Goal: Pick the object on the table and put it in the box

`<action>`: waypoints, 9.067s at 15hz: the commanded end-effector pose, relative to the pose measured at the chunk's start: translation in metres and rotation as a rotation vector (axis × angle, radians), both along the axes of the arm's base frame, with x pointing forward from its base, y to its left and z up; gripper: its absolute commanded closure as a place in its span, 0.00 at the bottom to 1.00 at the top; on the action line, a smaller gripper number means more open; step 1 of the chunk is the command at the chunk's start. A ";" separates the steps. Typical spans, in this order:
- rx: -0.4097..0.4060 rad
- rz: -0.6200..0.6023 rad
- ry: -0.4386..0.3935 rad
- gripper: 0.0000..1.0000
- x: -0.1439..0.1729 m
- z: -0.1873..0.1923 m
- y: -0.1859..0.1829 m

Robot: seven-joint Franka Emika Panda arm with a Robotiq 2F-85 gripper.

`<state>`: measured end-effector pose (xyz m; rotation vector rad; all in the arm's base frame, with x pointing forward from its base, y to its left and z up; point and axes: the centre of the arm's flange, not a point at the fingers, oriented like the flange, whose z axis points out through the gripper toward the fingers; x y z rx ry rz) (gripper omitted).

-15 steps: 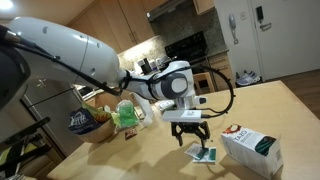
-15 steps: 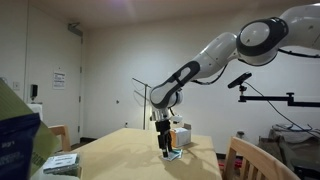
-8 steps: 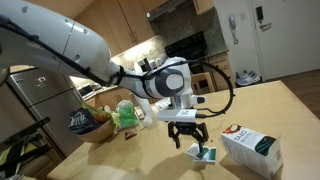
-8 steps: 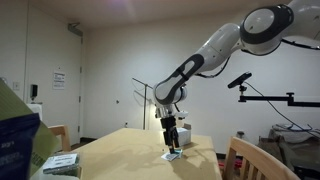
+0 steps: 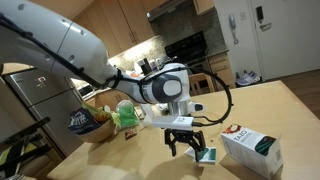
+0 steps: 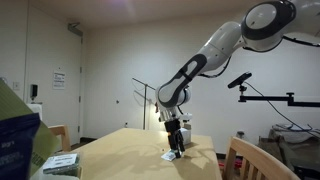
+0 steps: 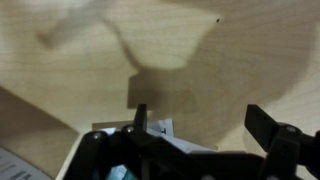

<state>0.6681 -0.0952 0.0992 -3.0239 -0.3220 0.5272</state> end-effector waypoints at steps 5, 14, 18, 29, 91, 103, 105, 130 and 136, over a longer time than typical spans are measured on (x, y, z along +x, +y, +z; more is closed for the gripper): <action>0.026 -0.047 -0.005 0.00 -0.011 -0.004 -0.006; 0.013 -0.082 -0.017 0.00 -0.004 -0.007 -0.019; 0.019 -0.099 -0.034 0.00 0.000 -0.004 -0.020; 0.025 -0.105 -0.090 0.00 0.025 -0.002 -0.011; -0.232 -0.300 -0.243 1.00 -0.054 0.054 -0.069; -0.651 -0.556 -0.108 1.00 -0.080 0.117 -0.082; -0.722 -0.644 -0.068 1.00 -0.084 0.120 -0.083; -0.905 -1.134 0.114 1.00 -0.132 0.148 -0.158; -0.877 -1.260 0.045 1.00 -0.121 0.195 -0.167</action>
